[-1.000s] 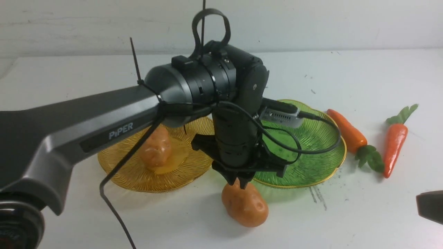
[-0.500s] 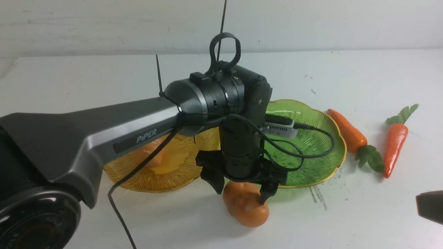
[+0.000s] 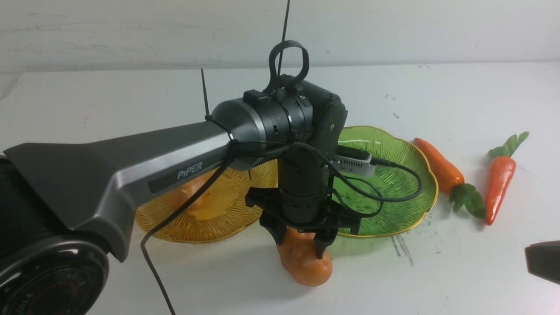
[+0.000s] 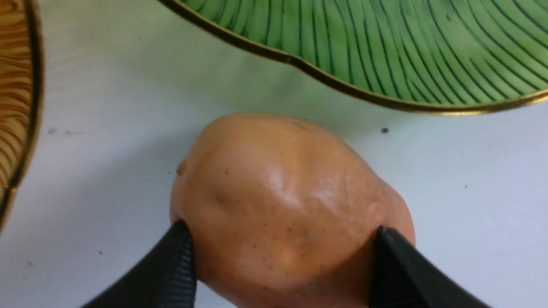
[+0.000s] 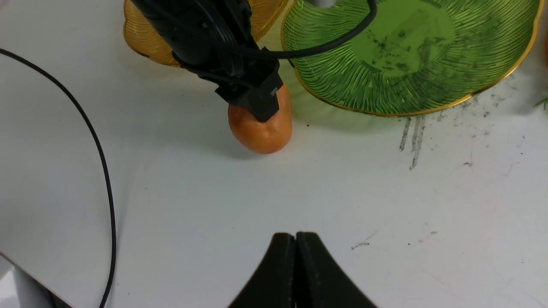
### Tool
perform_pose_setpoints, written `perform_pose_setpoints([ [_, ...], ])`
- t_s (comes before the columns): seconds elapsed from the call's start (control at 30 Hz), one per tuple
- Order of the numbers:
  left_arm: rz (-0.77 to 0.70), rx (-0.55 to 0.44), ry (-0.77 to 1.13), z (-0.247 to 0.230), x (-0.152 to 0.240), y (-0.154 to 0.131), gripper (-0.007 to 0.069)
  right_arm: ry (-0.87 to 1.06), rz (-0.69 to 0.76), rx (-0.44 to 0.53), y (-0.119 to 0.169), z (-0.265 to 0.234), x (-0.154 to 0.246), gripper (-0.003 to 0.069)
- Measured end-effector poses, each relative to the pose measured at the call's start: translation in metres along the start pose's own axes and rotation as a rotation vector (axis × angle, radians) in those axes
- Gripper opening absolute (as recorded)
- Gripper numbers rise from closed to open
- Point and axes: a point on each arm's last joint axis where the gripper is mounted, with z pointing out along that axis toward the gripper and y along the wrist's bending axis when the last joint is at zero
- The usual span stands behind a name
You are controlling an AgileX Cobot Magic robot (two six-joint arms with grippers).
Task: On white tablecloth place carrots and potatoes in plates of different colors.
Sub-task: 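Put the potatoes from the left side into the left plate with the left gripper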
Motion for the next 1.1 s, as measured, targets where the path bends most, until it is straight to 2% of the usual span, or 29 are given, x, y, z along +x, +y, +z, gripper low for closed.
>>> perform_pose_setpoints([
  [0.3,0.048,0.000,-0.161,-0.057,-0.005,0.007,0.0400,0.008,-0.004,-0.003,0.000,0.000,0.001,-0.0015],
  [0.4,0.025,-0.163,-0.295,-0.091,-0.017,0.055,0.0396,0.011,-0.010,0.004,0.000,0.000,0.001,-0.0015],
  [0.47,-0.002,-0.199,-0.303,-0.093,-0.022,0.075,0.0396,0.013,-0.016,0.011,-0.001,0.000,0.001,-0.0015],
  [0.57,-0.041,-0.214,-0.264,-0.084,-0.032,0.109,0.0396,0.015,-0.018,0.015,-0.001,0.000,0.001,-0.0015],
  [0.7,-0.021,-0.171,-0.178,-0.059,-0.042,0.131,0.0403,0.017,-0.022,0.021,-0.002,0.000,0.002,-0.0015],
  [0.87,0.066,-0.122,-0.117,-0.038,-0.046,0.131,0.0510,-0.001,0.027,0.106,-0.010,0.000,-0.001,-0.0015],
  [0.97,0.085,-0.120,-0.124,-0.038,-0.047,0.129,0.0623,0.025,0.084,0.181,-0.020,0.004,-0.007,-0.0015],
  [1.03,0.092,-0.136,-0.127,-0.040,-0.048,0.131,0.0651,0.072,0.106,0.235,-0.029,0.011,-0.017,-0.0015],
  [1.1,0.099,-0.158,-0.146,-0.044,-0.050,0.132,0.0648,0.112,0.127,0.275,-0.038,0.019,-0.030,-0.0015],
])
